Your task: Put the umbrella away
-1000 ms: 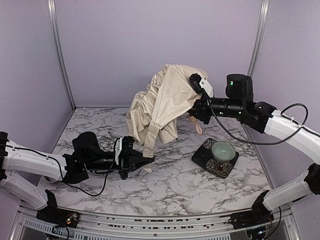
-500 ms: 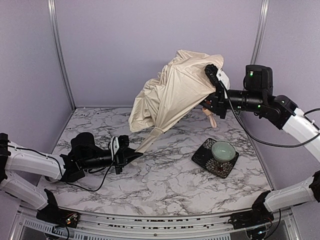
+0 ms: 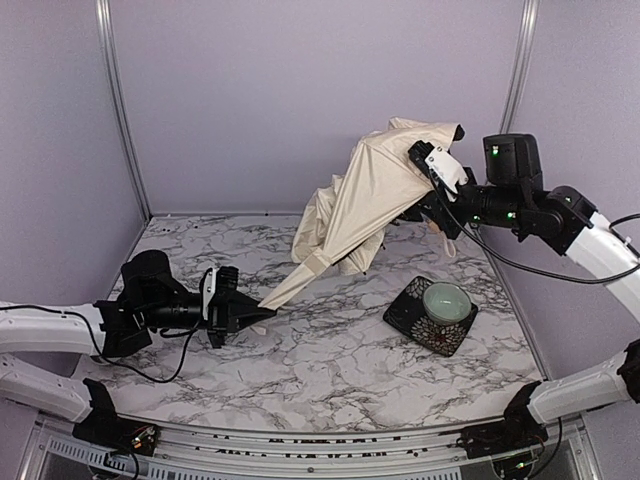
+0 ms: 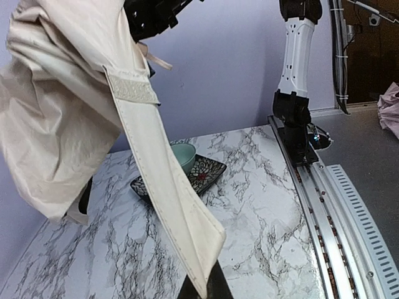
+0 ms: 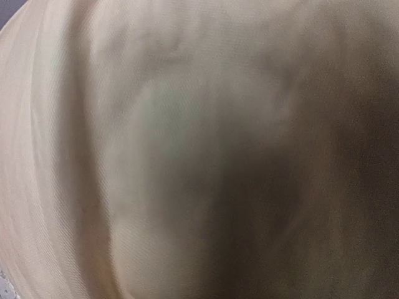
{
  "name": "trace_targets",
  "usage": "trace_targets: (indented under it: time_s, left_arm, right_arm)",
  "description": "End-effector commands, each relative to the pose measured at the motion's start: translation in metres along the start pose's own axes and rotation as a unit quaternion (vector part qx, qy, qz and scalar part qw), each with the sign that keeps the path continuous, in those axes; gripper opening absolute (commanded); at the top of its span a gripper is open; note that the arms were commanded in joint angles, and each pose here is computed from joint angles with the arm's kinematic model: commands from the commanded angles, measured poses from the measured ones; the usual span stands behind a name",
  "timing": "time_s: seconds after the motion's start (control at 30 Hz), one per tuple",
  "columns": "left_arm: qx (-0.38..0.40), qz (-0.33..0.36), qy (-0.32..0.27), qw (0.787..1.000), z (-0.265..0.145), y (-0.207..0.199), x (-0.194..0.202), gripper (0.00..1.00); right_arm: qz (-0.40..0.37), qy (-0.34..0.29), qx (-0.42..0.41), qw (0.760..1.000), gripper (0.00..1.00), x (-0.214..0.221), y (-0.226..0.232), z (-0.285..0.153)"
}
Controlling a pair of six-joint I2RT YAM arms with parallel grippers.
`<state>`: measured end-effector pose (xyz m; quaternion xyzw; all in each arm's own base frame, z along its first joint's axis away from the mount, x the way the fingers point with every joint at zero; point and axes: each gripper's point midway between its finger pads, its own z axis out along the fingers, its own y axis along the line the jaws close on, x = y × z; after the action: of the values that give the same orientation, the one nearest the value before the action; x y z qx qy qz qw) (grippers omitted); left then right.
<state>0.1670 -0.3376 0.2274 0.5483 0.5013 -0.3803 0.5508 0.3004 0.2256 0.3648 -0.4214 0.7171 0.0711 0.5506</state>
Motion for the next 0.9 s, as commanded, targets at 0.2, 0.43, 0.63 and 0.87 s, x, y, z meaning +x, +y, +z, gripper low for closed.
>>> trace_targets:
  time_s: [0.2, 0.43, 0.63, 0.87]
  left_arm:
    - [-0.064, 0.073, 0.013, 0.995, -0.027, 0.020, -0.016, 0.00]
    - [-0.016, 0.027, 0.087, 0.996, 0.000, 0.027, 0.038, 0.00]
    - [-0.041, 0.037, 0.115, 0.992, 0.010, 0.048, 0.053, 0.00]
    - [-0.078, 0.049, 0.131, 0.987, 0.009, 0.083, 0.070, 0.00]
  right_arm:
    - [-0.041, -0.106, -0.056, 0.992, 0.00, -0.050, 0.014, -0.049]
    - [-0.053, -0.167, -0.138, 0.975, 0.00, -0.072, 0.042, -0.078]
    - [-0.073, -0.182, -0.275, 0.941, 0.00, -0.071, 0.086, -0.098]
    - [-0.053, -0.151, -0.348, 0.924, 0.00, -0.041, 0.118, -0.094]
